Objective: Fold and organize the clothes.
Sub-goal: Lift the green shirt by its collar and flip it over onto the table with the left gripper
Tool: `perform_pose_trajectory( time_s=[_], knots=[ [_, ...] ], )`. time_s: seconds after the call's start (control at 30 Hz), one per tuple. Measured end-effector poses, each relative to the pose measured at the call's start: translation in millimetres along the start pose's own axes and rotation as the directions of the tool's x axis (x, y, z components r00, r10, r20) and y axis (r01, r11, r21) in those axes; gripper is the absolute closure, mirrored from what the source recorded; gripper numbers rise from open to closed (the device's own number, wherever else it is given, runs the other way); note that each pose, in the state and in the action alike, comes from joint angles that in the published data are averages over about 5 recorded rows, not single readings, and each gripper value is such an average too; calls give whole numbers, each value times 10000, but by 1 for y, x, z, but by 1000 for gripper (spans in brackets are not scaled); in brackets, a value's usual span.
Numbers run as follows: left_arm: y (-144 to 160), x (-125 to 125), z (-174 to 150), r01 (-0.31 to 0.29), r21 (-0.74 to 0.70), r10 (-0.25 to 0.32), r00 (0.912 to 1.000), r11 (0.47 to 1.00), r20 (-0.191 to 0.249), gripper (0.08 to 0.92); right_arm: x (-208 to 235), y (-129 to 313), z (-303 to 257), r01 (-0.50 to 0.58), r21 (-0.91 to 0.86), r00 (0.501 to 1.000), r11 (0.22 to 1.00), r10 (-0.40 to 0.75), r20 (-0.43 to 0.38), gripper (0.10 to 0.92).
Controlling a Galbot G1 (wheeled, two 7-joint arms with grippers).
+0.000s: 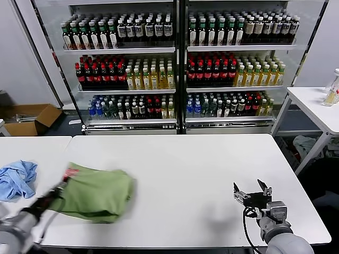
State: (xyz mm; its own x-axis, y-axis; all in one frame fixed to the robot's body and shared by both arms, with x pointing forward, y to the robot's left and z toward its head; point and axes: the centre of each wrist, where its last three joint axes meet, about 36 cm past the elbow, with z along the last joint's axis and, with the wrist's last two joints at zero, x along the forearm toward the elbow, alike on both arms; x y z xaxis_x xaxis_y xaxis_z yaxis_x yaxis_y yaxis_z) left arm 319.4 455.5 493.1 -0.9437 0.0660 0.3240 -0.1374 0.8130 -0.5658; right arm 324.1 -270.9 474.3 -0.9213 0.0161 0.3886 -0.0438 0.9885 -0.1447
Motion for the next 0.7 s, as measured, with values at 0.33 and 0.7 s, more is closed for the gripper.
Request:
perform_pose_trajectory(
  time_s=[0.33,0.7],
  knots=[
    [-33,16,-33,-482,63,476,9959,9988,763,911,4,1,0,-2,85,10000,10000,2,14,200],
    [-123,-24,87,-2084,-321,2028,9708,9775,-1280,911,7,-3,-1,-81,175,10000,9998,81,29,200]
  ],
)
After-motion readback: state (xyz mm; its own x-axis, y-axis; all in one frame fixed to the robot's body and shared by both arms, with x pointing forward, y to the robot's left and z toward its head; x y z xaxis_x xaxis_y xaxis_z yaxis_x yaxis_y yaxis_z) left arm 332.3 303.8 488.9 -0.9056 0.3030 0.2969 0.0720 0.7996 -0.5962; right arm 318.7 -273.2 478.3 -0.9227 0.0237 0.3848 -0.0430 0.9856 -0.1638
